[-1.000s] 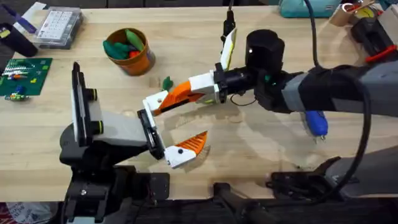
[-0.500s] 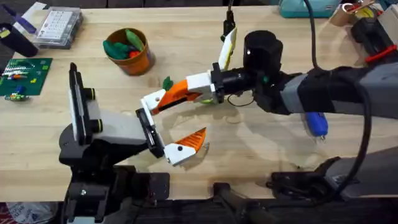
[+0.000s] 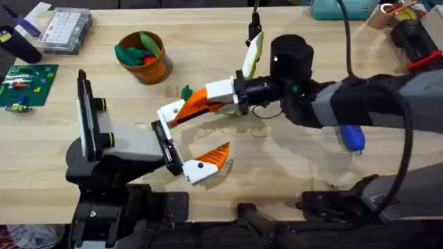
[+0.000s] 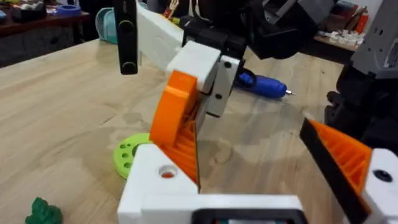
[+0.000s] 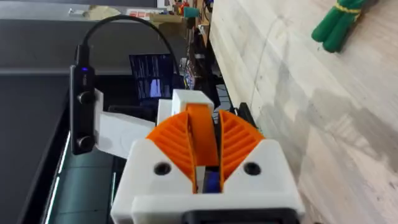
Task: Pick up the gripper from the table and insert it into the empty holder that is missing its gripper. Then pick up a screw, insert it into the mounting hole, and use the screwdriver to tighten it. Finally, clean up the table by picking up the vegetable and placing it into the bucket.
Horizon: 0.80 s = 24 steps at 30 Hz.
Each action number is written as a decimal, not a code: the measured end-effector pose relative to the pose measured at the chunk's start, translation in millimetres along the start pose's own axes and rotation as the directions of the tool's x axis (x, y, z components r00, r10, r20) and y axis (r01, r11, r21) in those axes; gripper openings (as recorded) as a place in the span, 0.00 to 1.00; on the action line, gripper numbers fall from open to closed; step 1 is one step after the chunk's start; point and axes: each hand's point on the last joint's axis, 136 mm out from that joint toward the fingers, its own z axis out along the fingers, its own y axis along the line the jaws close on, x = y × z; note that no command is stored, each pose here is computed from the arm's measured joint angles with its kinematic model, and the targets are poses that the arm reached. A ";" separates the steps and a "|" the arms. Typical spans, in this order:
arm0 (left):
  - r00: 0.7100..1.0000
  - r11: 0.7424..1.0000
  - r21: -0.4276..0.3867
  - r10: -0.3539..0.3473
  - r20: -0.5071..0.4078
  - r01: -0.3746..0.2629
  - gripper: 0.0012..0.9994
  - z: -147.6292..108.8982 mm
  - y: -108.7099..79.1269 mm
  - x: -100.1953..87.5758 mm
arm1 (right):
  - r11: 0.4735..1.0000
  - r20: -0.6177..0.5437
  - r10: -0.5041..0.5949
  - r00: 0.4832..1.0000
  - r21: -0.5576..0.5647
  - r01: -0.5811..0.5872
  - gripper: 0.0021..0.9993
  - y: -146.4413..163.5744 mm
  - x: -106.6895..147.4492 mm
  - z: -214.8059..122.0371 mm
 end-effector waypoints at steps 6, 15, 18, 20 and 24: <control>1.000 1.000 0.010 0.005 0.000 -0.005 0.99 0.0 -1.7 0.0 | 1.000 0.009 0.006 1.000 0.007 -0.007 0.25 -1.5 -0.9 0.7; 1.000 0.998 0.050 0.030 -0.003 -0.029 0.99 0.3 -9.0 0.7 | 1.000 0.036 0.011 0.999 0.019 -0.012 0.49 -4.6 -4.5 1.2; 0.999 0.998 0.058 0.034 -0.003 -0.034 0.99 0.2 -10.5 0.8 | 1.000 0.043 0.007 0.999 0.018 -0.008 0.63 -4.4 -6.3 0.2; 0.999 0.998 0.060 0.036 -0.003 -0.036 0.99 0.2 -10.9 0.9 | 1.000 0.048 0.008 0.999 0.019 -0.008 0.74 -5.0 -8.0 -1.5; 0.999 0.997 0.061 0.039 -0.003 -0.038 0.99 0.2 -11.0 1.0 | 1.000 0.074 0.010 0.997 0.019 -0.012 0.99 -6.9 -16.8 -10.5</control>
